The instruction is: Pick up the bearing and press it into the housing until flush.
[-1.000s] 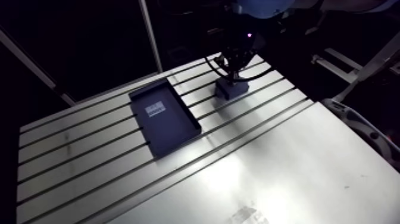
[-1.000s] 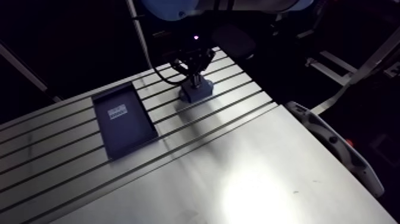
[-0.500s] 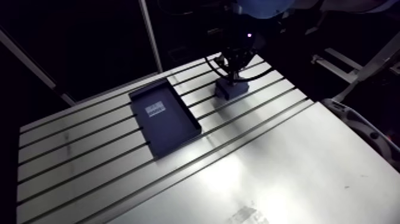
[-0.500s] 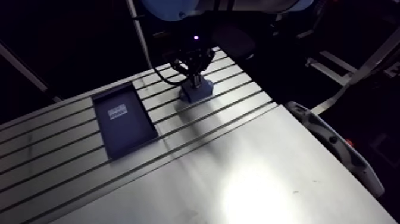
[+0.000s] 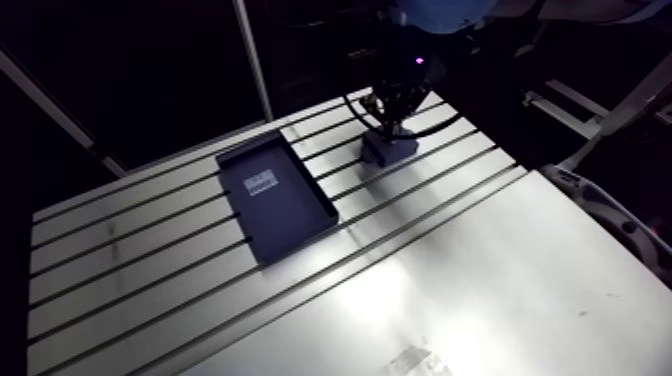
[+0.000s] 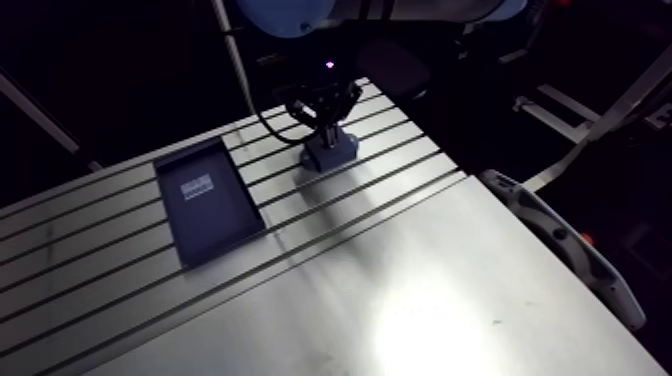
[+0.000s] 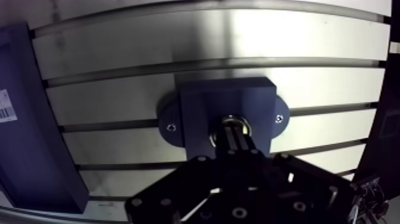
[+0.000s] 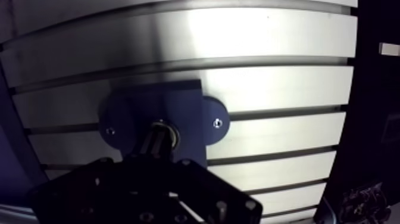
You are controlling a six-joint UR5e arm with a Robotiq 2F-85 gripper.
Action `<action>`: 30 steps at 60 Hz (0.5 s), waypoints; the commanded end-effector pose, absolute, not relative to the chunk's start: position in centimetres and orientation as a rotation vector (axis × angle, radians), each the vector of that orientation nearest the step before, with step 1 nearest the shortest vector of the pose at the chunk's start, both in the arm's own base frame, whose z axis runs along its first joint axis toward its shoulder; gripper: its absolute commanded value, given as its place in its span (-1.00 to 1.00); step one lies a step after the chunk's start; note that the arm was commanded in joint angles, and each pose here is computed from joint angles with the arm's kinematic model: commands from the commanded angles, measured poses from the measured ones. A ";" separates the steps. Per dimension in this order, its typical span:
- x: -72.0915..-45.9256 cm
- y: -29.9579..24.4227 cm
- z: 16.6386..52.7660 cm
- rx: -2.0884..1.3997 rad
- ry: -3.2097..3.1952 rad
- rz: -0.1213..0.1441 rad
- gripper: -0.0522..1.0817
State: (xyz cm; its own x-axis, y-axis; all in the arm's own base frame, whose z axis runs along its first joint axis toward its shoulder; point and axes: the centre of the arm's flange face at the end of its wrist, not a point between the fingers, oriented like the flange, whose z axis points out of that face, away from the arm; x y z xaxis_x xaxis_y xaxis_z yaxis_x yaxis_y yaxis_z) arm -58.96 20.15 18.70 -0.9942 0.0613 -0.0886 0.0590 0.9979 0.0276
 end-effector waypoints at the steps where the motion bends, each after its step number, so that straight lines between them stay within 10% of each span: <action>1: -59.0 20.1 18.7 0.092 3.051 0.036 0.80; 30: -59.0 20.1 18.4 0.092 3.050 0.035 0.80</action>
